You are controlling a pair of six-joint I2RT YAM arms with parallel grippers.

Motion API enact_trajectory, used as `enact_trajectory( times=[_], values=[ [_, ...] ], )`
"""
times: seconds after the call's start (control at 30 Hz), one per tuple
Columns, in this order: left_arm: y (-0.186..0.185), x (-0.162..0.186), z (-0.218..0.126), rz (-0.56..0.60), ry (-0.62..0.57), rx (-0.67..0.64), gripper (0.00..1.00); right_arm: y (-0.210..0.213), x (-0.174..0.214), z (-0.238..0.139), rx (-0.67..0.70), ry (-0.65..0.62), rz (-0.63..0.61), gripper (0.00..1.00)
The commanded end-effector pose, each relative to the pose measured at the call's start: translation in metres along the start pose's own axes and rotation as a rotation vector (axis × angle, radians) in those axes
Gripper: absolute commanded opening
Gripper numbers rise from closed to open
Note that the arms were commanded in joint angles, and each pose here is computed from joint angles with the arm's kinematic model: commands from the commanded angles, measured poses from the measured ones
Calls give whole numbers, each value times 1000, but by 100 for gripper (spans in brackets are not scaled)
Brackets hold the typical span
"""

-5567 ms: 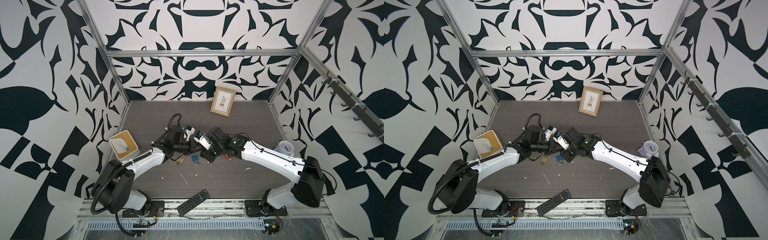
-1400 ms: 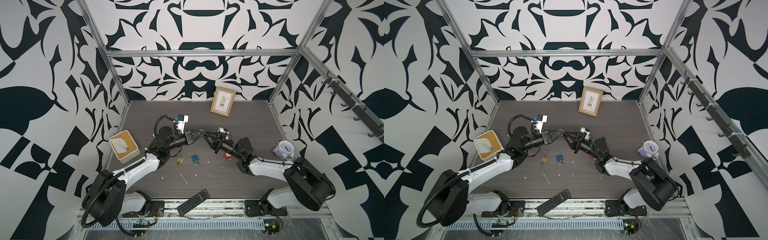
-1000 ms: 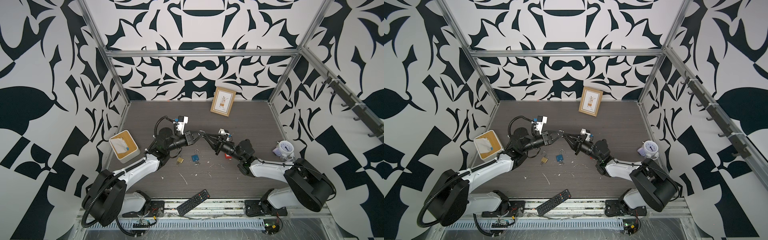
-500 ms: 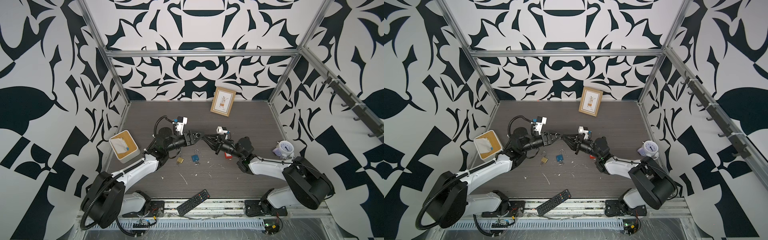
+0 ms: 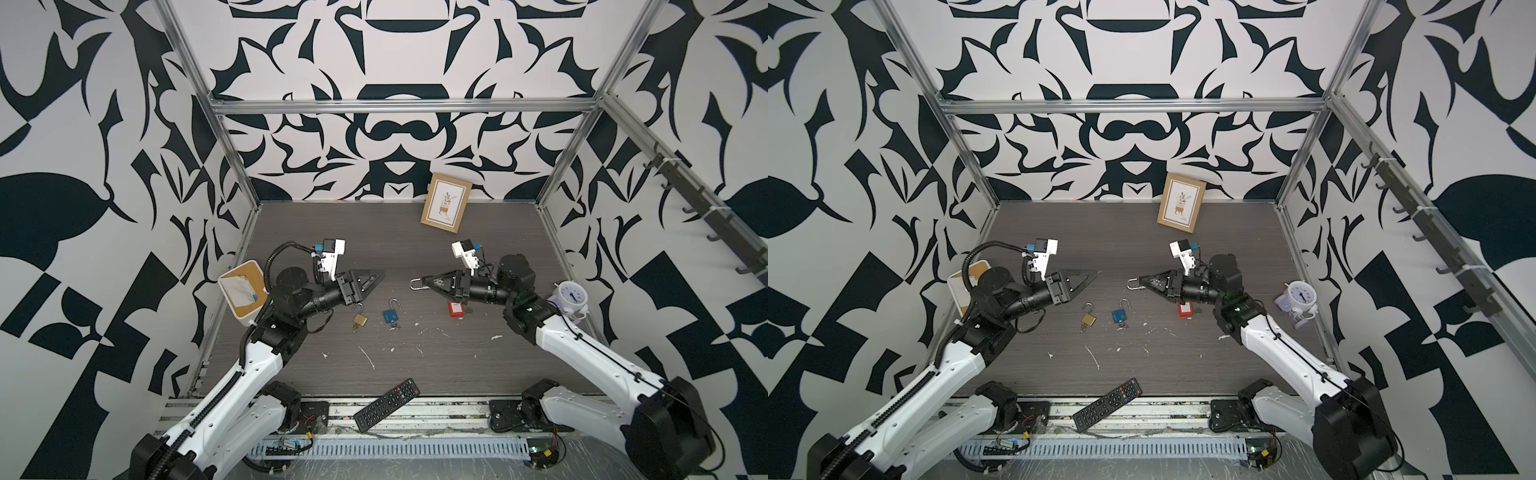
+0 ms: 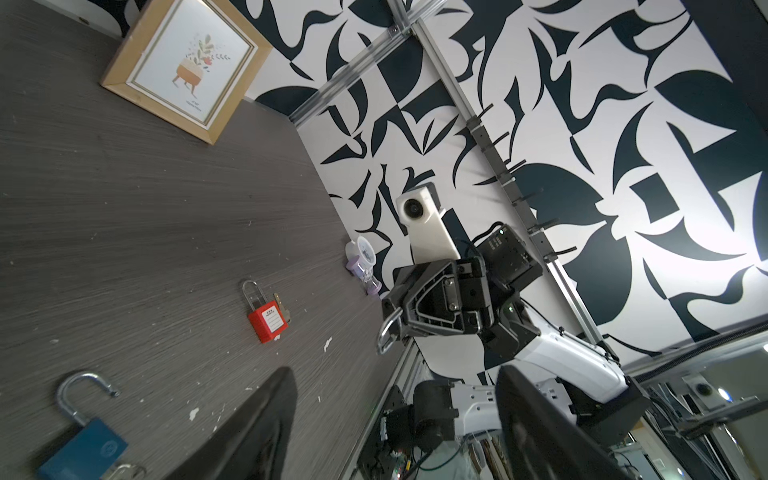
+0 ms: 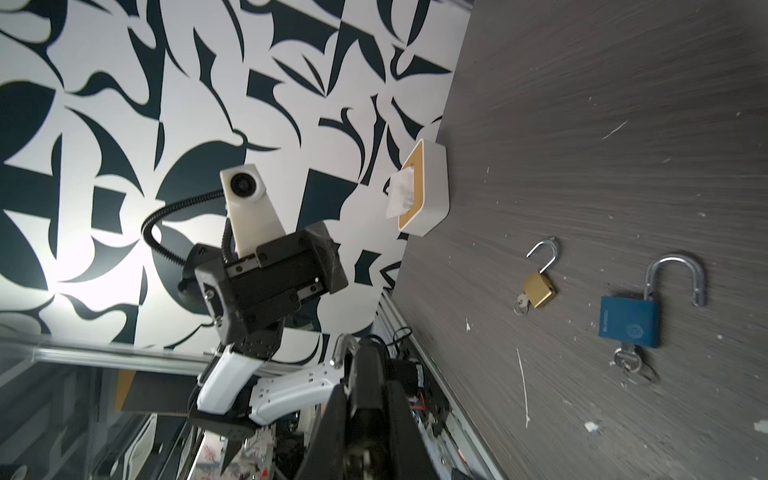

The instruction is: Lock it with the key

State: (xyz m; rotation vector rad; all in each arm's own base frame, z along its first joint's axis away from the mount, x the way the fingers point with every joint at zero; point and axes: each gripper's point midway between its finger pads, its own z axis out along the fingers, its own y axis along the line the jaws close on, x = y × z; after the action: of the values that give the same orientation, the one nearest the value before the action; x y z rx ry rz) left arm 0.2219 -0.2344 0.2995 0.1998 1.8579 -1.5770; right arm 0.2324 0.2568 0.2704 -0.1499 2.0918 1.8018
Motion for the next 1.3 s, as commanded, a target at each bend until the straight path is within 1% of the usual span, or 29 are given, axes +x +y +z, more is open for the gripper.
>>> enact_trajectory(
  times=[0.0,0.07,0.13,0.2,0.33,0.5,0.63,0.87,0.93,1.13,1.27],
  values=[
    [9,21,0,17,85,-8,77,23,2,-4,-79,95,-95,0],
    [8,25,5,28,93,13,73,31,-1,-3,-132,86,-89,0],
    [9,34,15,23,109,17,67,30,-2,-2,-140,92,-64,0],
    [6,41,22,31,119,24,66,31,-2,-3,-152,85,-62,0],
    [1,48,29,34,126,45,66,31,0,-7,-130,67,-92,0],
    [2,48,35,26,120,63,64,30,3,-10,-114,63,-88,0],
    [-1,47,44,19,130,77,57,34,4,-12,-120,55,-91,0],
    [-9,44,54,16,129,119,47,27,4,-11,-96,50,-59,0],
    [-12,43,54,22,121,123,45,24,3,-10,-85,47,-50,0],
    [-19,38,53,29,108,134,45,13,2,-9,-39,42,-24,0],
    [-19,39,57,26,118,138,44,16,0,-8,-45,36,-32,0]
  ],
)
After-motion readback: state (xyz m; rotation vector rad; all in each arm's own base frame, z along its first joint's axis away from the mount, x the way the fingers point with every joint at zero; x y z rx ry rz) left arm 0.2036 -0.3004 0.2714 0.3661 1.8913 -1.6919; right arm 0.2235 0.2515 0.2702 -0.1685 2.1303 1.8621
